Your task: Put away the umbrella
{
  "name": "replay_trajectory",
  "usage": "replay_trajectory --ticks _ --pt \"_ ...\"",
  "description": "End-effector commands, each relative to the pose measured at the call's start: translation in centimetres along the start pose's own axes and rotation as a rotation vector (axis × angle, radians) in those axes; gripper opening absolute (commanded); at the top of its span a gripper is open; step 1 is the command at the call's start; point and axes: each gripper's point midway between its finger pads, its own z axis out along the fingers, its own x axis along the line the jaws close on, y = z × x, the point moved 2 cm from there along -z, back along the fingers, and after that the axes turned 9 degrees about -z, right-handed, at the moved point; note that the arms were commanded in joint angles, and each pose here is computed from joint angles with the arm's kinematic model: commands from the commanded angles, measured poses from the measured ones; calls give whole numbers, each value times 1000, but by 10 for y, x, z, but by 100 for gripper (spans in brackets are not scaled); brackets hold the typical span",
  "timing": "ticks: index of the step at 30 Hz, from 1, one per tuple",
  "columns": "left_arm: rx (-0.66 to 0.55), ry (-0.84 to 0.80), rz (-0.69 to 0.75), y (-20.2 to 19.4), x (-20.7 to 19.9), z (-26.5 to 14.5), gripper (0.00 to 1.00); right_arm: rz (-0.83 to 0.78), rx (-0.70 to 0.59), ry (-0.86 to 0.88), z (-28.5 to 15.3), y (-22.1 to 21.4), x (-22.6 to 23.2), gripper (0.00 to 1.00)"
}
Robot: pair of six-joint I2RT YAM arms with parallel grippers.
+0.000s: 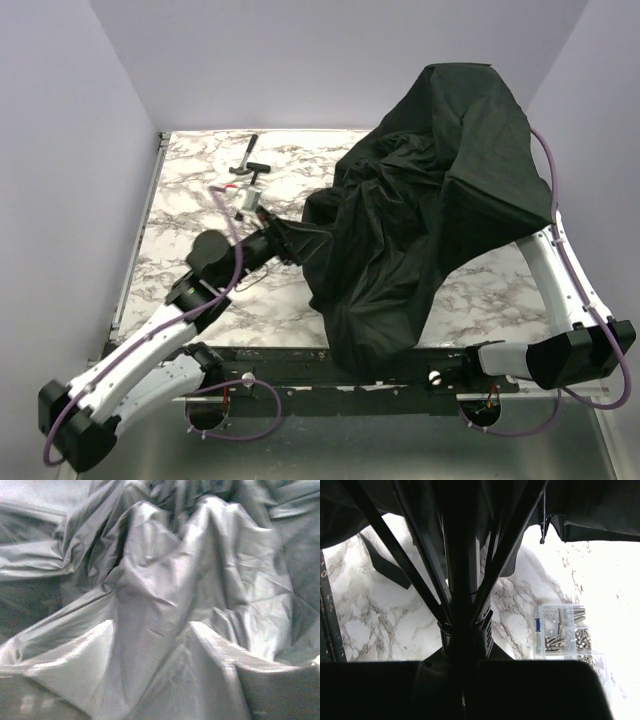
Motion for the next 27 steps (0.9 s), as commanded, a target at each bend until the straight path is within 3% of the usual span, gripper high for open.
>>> replay_trajectory --ticks 1,5,7,13,22,25,27 --pt "-59 -7 170 3 -6 -50 78 -10 -59 -117 -15 32 -24 0" --pt "135 -261 131 -38 -42 -80 84 26 -55 -141 -14 30 -29 0" --pt "224 -303 87 -57 -48 -93 87 38 -56 -147 -13 30 -31 0" --pt "279 -120 94 -83 -19 -111 89 46 -59 -150 -13 31 -31 0" --pt "321 -183 58 -100 -38 -86 89 60 -53 -144 -11 26 -29 0" --pt "313 -102 78 -99 -31 -70 85 64 -60 -131 -10 26 -25 0" --pt "302 -54 78 -99 -23 -59 64 61 -65 -120 -9 26 -23 0"
